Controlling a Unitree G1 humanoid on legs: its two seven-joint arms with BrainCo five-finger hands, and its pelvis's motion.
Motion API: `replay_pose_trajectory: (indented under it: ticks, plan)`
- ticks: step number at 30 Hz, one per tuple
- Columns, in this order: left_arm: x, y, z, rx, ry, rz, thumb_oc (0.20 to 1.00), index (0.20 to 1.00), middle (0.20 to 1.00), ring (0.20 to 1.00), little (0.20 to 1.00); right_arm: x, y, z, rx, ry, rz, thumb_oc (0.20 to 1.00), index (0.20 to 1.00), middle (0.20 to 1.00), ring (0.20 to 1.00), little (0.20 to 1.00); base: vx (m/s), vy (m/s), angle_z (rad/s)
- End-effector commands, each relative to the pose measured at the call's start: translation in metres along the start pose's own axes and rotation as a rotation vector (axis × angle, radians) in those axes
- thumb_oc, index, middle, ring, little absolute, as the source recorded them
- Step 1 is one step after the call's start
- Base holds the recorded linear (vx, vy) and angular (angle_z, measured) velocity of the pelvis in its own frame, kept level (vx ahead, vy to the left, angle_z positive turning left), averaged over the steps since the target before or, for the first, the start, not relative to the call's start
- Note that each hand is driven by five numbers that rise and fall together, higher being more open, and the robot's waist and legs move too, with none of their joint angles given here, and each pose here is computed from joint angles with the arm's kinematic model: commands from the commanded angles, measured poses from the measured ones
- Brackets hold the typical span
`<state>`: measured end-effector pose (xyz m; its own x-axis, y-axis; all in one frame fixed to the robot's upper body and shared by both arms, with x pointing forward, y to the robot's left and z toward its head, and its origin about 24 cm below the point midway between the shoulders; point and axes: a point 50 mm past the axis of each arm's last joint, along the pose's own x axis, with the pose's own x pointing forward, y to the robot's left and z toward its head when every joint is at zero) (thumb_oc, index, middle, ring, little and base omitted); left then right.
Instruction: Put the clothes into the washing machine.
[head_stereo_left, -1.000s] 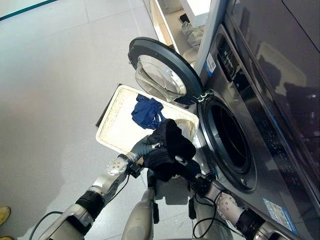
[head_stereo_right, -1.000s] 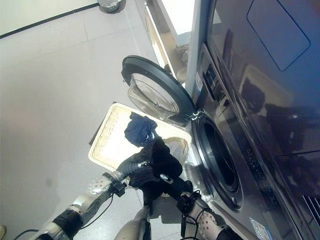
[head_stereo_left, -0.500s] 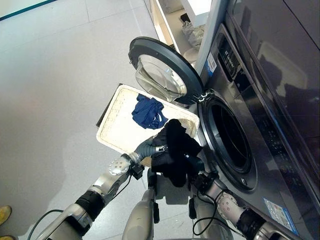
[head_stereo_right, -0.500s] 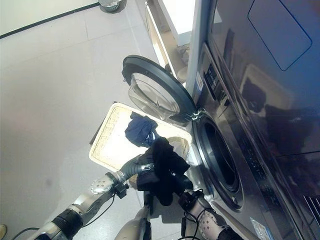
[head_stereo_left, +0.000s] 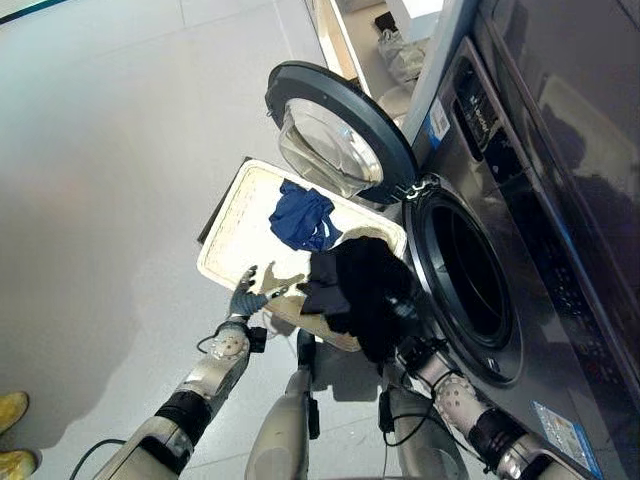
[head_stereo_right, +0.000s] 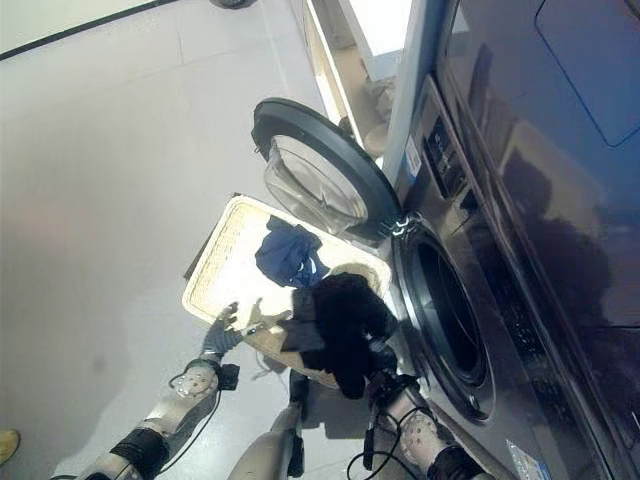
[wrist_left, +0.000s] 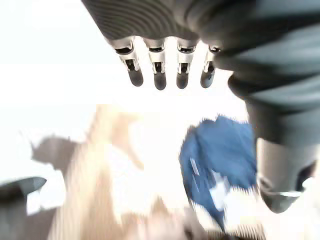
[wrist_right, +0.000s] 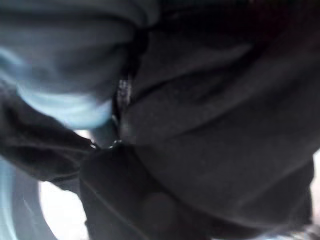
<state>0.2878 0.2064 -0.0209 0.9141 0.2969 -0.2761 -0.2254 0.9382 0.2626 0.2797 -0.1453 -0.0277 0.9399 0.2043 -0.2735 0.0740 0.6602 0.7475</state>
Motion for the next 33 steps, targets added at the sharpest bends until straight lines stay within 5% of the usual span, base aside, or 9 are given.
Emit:
replay_pose_trajectory:
  ticks: [1,15,22,26,27,30,33]
  plan:
    - [0.000,-0.002,-0.002,-0.175,0.005,0.109,1.000,1.000,1.000,1.000,1.000,0.011,0.005,0.030,0.313,-0.211,0.008,0.200,0.200,0.200,0.200,0.200,0.06,-0.068,0.00]
    - [-0.028,-0.020,-0.071,-0.250,0.230,0.020,1.000,1.000,1.000,1.000,1.000,-0.013,-0.038,0.192,0.792,-1.014,-0.241,0.200,0.200,0.200,0.200,0.200,0.06,-0.022,-0.10]
    - [-0.036,-0.008,-0.085,-0.190,0.259,-0.016,1.000,1.000,1.000,1.000,1.000,-0.066,-0.019,0.265,0.962,-1.494,-0.167,0.200,0.200,0.200,0.200,0.200,0.04,-0.084,-0.01]
    - [-0.030,0.005,-0.079,-0.151,0.236,-0.026,1.000,1.000,1.000,1.000,1.000,-0.133,-0.020,0.306,1.181,-1.874,-0.281,0.200,0.200,0.200,0.200,0.200,0.03,-0.141,-0.01]
    - [-0.026,0.007,-0.070,-0.129,0.210,-0.034,1.000,1.000,1.000,1.000,1.000,-0.161,-0.020,0.317,1.144,-2.046,-0.340,0.260,0.260,0.260,0.260,0.260,-0.02,-0.106,0.05]
    - [-0.022,0.009,-0.059,-0.110,0.179,-0.032,1.000,1.000,1.000,1.000,1.000,-0.184,-0.011,0.331,1.044,-2.142,-0.339,0.956,0.956,0.956,0.956,0.956,-0.01,-0.041,0.03]
    - [-0.016,0.010,-0.044,-0.131,0.142,-0.017,1.000,1.000,1.000,1.000,1.000,-0.178,0.018,0.352,0.931,-1.979,-0.340,1.000,1.000,1.000,1.000,1.000,0.00,0.007,-0.03]
